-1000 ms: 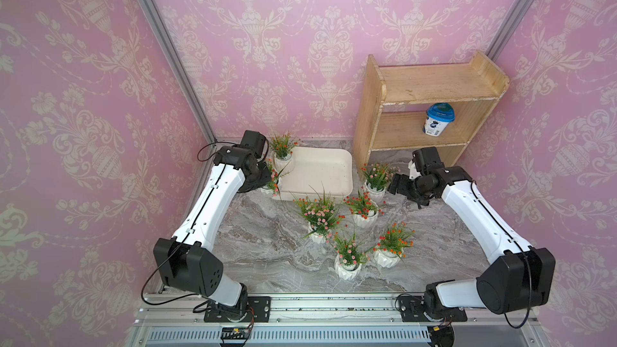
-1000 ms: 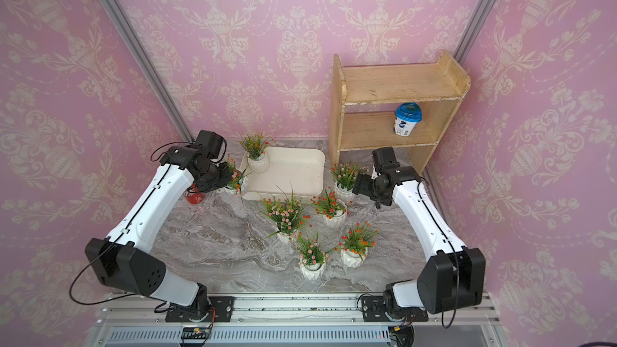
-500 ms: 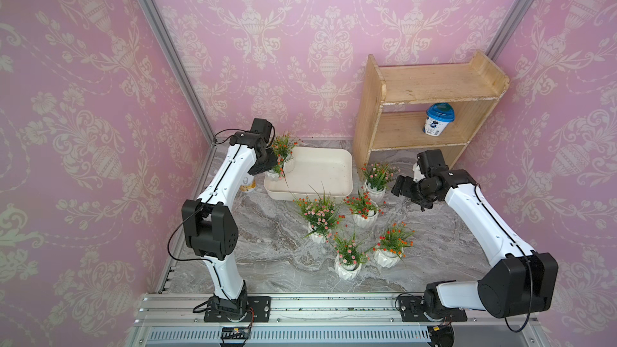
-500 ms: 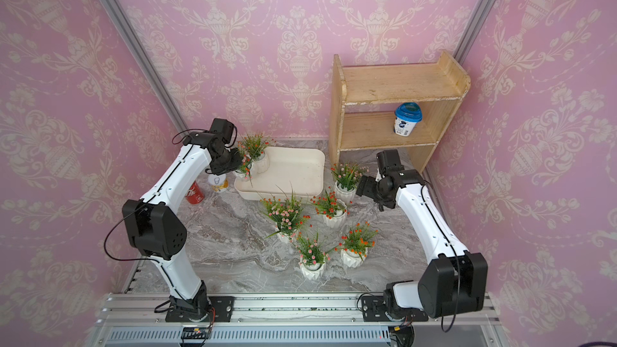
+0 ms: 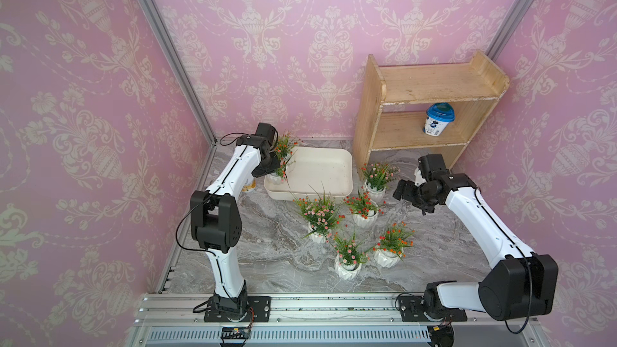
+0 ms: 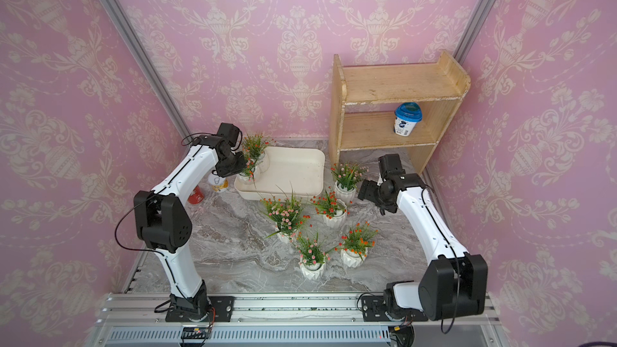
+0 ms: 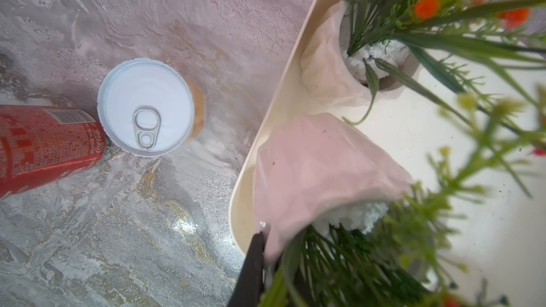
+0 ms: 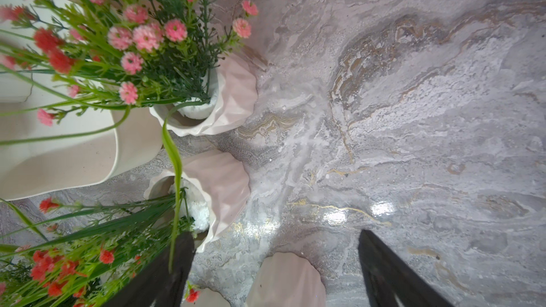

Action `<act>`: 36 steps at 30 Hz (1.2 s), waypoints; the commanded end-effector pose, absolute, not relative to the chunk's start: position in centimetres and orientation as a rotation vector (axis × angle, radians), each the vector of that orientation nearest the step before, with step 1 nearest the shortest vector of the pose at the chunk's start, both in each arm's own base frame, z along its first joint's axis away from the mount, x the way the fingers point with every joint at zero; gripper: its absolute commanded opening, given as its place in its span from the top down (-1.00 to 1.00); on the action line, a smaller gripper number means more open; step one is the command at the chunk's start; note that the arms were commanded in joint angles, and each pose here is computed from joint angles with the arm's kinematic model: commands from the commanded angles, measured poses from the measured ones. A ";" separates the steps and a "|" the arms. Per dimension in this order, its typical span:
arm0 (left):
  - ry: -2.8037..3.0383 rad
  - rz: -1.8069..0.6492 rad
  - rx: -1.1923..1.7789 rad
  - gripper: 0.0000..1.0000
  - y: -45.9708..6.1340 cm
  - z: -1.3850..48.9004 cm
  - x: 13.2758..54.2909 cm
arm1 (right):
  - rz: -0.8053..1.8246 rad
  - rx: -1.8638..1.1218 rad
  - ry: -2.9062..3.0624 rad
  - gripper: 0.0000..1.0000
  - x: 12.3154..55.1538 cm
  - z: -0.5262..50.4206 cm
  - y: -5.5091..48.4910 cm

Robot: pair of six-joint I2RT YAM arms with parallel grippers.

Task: Put the potted gypsophila into the storage box
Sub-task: Place the baby's breath potted plant at the storage box.

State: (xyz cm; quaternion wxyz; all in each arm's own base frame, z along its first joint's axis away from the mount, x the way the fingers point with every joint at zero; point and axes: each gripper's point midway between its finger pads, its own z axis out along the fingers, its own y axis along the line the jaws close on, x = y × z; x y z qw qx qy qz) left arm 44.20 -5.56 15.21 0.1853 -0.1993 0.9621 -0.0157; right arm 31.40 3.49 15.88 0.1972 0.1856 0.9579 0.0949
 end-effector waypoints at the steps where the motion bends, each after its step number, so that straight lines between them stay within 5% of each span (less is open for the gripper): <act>1: 2.712 -0.098 -0.555 1.00 -6.1 14.3 44.7 | 0.257 0.513 2.678 -0.79 30.8 16.2 3.2; 36: 2.797 -0.054 -0.609 1.00 -5.4 9.7 42.3 | 0.254 0.521 2.679 -0.79 29.7 16.2 3.1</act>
